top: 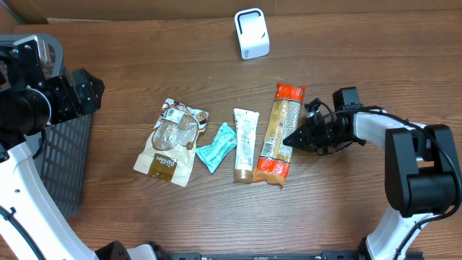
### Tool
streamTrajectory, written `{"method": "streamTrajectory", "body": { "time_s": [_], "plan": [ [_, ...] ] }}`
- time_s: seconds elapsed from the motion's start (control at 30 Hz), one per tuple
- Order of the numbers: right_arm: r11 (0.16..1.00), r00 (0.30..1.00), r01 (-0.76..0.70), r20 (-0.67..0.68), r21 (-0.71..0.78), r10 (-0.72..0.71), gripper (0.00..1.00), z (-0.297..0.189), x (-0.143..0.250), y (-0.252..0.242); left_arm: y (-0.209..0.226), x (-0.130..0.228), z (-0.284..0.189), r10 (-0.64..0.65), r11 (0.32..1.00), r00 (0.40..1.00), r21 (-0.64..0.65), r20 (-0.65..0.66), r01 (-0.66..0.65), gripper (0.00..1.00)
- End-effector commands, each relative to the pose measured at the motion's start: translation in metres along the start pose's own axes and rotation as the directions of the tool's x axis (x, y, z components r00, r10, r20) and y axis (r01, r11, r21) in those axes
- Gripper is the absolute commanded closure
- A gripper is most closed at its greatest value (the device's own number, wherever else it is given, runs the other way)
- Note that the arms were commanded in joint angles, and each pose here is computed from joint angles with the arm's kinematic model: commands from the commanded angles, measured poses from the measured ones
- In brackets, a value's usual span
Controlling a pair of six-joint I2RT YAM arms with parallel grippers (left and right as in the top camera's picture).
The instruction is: Scan the item barcode
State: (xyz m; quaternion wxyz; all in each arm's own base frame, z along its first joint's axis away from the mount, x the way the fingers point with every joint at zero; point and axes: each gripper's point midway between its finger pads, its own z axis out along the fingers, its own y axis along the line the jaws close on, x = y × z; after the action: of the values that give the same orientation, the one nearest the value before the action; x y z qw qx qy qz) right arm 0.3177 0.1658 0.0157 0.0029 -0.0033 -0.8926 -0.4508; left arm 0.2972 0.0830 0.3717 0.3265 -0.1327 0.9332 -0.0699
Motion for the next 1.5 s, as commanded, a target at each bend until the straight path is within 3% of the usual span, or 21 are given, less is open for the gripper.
{"method": "streamTrajectory", "body": {
  "time_s": [0.0, 0.23, 0.43, 0.63, 0.83, 0.97, 1.03, 1.13, 1.47],
  "plan": [
    [0.996, 0.997, -0.078, 0.008, 0.041, 0.078, 0.96, -0.008, -0.003, 0.002, -0.001, -0.001, 0.0, 0.018, 1.0, 1.0, 0.012, 0.002, -0.018, 0.0],
    [0.937, 0.996, -0.077, 0.067, 0.341, 0.057, 0.96, -0.067, -0.003, 0.031, -0.001, -0.001, 0.0, 0.018, 1.0, 1.0, 0.012, 0.002, -0.018, 0.0],
    [0.66, 0.99, -0.143, 0.109, 0.737, 0.092, 0.96, -0.114, 0.021, 0.05, -0.002, -0.001, 0.0, 0.018, 1.0, 1.0, 0.012, 0.002, -0.018, 0.0],
    [0.52, 0.998, -0.035, 0.056, 0.854, -0.024, 0.96, -0.096, 0.031, 0.065, -0.001, -0.001, 0.0, 0.018, 1.0, 1.0, 0.012, 0.002, -0.018, 0.0],
    [0.378, 0.997, 0.056, -0.069, 0.924, 0.02, 0.95, -0.059, 0.04, 0.036, -0.001, -0.001, 0.0, 0.018, 1.0, 1.0, 0.012, 0.002, -0.018, 0.01],
    [0.423, 0.991, 0.099, -0.126, 0.901, 0.035, 0.42, -0.038, 0.042, 0.031, -0.001, -0.001, 0.0, 0.018, 1.0, 1.0, 0.012, 0.002, -0.018, 0.0],
    [0.47, 0.991, 0.102, -0.128, 0.877, 0.024, 0.29, -0.03, 0.038, 0.035, -0.001, -0.001, 0.0, 0.018, 1.0, 1.0, 0.012, 0.002, -0.018, 0.0],
    [0.521, 0.991, 0.09, -0.127, 0.849, 0.036, 0.2, -0.028, 0.034, 0.035, -0.002, -0.001, 0.0, 0.018, 1.0, 1.0, 0.013, 0.002, -0.018, 0.0],
    [0.632, 0.985, 0.025, -0.126, 0.775, 0.116, 0.07, -0.036, 0.029, 0.012, -0.001, -0.001, 0.0, 0.018, 1.0, 1.0, 0.012, 0.002, -0.018, 0.01]
  ]
}}
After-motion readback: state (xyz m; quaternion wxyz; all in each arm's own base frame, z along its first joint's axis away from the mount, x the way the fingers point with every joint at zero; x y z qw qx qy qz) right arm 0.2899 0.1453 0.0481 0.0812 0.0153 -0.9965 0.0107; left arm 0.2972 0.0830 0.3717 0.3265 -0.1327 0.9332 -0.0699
